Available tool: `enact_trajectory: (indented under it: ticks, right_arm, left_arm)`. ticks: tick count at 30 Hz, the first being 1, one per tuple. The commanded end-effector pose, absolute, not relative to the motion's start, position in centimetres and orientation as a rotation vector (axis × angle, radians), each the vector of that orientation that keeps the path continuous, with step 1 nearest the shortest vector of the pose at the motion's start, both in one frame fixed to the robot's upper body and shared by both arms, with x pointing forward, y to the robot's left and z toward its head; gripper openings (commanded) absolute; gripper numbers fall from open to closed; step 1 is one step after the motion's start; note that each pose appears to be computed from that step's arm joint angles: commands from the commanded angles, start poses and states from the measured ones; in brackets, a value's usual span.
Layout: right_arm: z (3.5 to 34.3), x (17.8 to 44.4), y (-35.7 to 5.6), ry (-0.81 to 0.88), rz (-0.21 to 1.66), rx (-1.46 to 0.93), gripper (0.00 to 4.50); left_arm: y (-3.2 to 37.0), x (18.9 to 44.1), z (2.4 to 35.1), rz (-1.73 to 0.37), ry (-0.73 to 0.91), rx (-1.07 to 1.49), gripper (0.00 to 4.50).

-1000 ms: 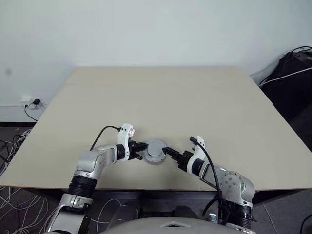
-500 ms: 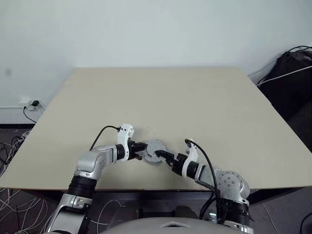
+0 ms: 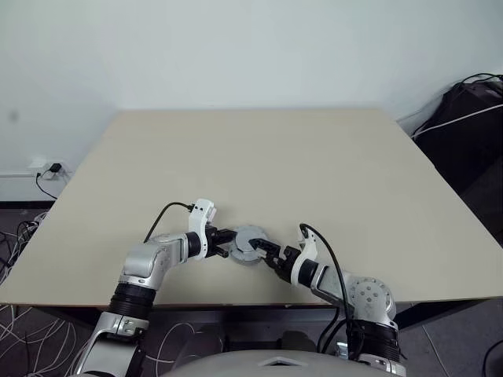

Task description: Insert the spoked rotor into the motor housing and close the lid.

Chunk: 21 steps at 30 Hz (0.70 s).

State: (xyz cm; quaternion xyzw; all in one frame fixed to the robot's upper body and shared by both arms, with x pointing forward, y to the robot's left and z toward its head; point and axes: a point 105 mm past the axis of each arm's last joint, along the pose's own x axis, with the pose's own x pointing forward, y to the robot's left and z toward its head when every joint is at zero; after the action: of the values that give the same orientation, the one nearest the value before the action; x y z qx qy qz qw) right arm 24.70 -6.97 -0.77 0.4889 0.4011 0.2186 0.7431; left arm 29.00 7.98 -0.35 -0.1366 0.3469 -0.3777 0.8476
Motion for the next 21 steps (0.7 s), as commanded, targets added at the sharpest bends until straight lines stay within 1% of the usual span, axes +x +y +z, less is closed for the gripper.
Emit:
enact_trajectory:
  ticks: [1, 5, 10, 11, 14, 17, 19, 21]
  right_arm:
    - [2.8, 26.9, -3.4, 0.751, 0.581, 1.215, 4.45]
    - [4.7, 27.1, -3.5, 0.682, 0.647, 1.26, 4.45]
    - [4.2, 26.8, -3.2, 0.713, 0.643, 1.239, 4.45]
    - [4.2, 26.6, -3.1, 0.721, 0.649, 1.236, 4.28]
    - [4.0, 26.1, -2.8, 0.751, 0.664, 1.217, 3.56]
    - [3.4, 25.3, -2.7, 0.8, 0.673, 1.179, 2.53]
    - [3.3, 25.3, -2.9, 0.802, 0.668, 1.177, 1.86]
    - [3.3, 25.3, -3.0, 0.801, 0.662, 1.179, 1.35]
  left_arm:
    - [6.8, 28.2, -0.4, -0.85, 0.747, -0.299, 0.0]
    - [6.9, 28.1, -0.5, -0.848, 0.749, -0.297, 0.0]
    - [6.8, 28.1, -0.5, -0.848, 0.749, -0.298, 0.0]
    - [6.8, 28.1, -0.5, -0.848, 0.749, -0.299, 0.0]
    - [6.7, 28.1, -0.5, -0.848, 0.748, -0.298, 0.0]
    - [6.7, 28.1, -0.5, -0.848, 0.747, -0.299, 0.0]
    - [6.6, 28.1, -0.5, -0.848, 0.746, -0.3, 0.0]
    - [6.7, 28.1, -0.5, -0.848, 0.745, -0.301, 0.0]
